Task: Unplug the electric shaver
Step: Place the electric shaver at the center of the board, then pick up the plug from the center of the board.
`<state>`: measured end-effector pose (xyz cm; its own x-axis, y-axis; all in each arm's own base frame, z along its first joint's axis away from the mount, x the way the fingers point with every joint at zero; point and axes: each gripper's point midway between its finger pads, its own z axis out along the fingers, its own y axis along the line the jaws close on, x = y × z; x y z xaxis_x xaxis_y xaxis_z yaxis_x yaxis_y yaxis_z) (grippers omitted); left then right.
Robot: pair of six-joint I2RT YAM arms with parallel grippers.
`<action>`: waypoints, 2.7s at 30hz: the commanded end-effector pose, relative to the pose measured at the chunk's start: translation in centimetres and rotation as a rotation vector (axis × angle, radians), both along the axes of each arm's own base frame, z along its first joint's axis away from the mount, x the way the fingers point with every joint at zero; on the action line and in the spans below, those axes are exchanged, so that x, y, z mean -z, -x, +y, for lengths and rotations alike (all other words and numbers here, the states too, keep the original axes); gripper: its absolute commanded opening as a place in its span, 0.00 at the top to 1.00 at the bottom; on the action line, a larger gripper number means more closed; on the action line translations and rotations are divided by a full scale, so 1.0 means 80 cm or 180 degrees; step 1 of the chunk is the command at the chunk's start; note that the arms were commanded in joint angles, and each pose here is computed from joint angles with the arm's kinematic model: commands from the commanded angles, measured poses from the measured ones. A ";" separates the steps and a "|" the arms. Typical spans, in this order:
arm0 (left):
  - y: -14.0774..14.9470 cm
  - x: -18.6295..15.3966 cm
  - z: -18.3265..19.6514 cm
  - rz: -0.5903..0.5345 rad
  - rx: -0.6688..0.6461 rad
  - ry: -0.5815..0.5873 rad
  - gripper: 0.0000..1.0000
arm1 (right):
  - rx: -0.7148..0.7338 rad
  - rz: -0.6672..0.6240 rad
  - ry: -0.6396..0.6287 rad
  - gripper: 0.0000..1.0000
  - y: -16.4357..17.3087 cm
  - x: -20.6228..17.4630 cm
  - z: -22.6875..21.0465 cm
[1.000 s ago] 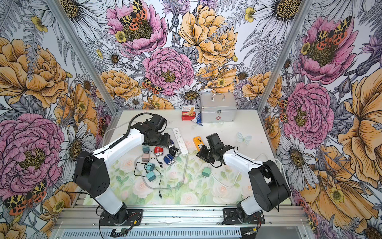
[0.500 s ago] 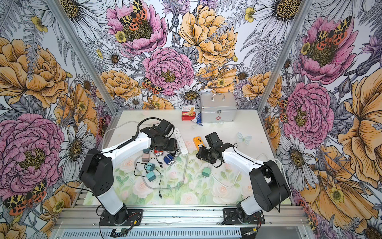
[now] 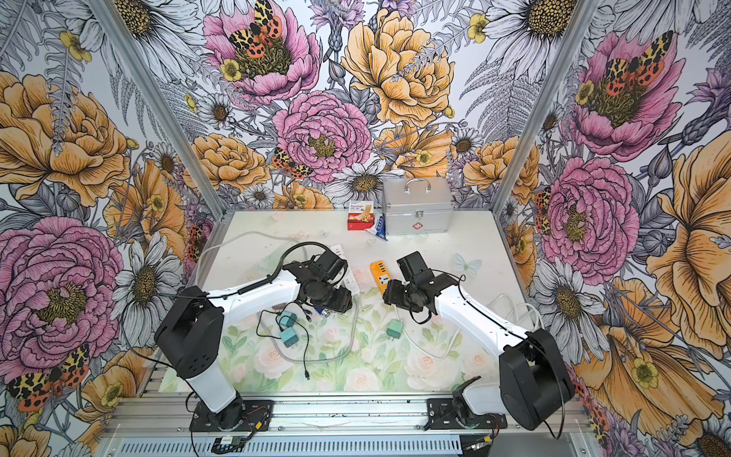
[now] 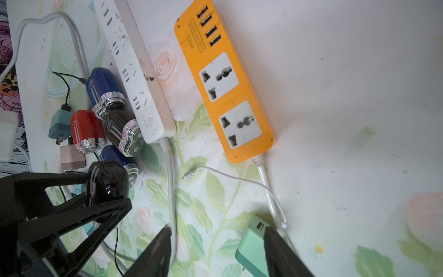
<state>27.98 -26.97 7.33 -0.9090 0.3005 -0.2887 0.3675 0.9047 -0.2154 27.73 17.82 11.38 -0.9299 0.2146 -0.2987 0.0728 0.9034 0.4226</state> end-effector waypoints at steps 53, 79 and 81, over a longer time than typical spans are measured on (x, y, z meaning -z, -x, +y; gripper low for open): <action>0.106 -0.007 -0.155 -0.0011 0.1365 0.0288 0.11 | 0.1111 -0.0085 0.0804 0.25 0.041 -0.024 -0.189; 0.091 0.066 -0.195 0.0305 0.1095 0.0130 0.20 | 0.1393 -0.0019 0.0876 0.27 0.075 -0.024 -0.216; 0.086 0.068 -0.192 0.0271 0.1053 0.0083 0.25 | 0.1393 -0.0007 0.0889 0.27 0.074 -0.023 -0.217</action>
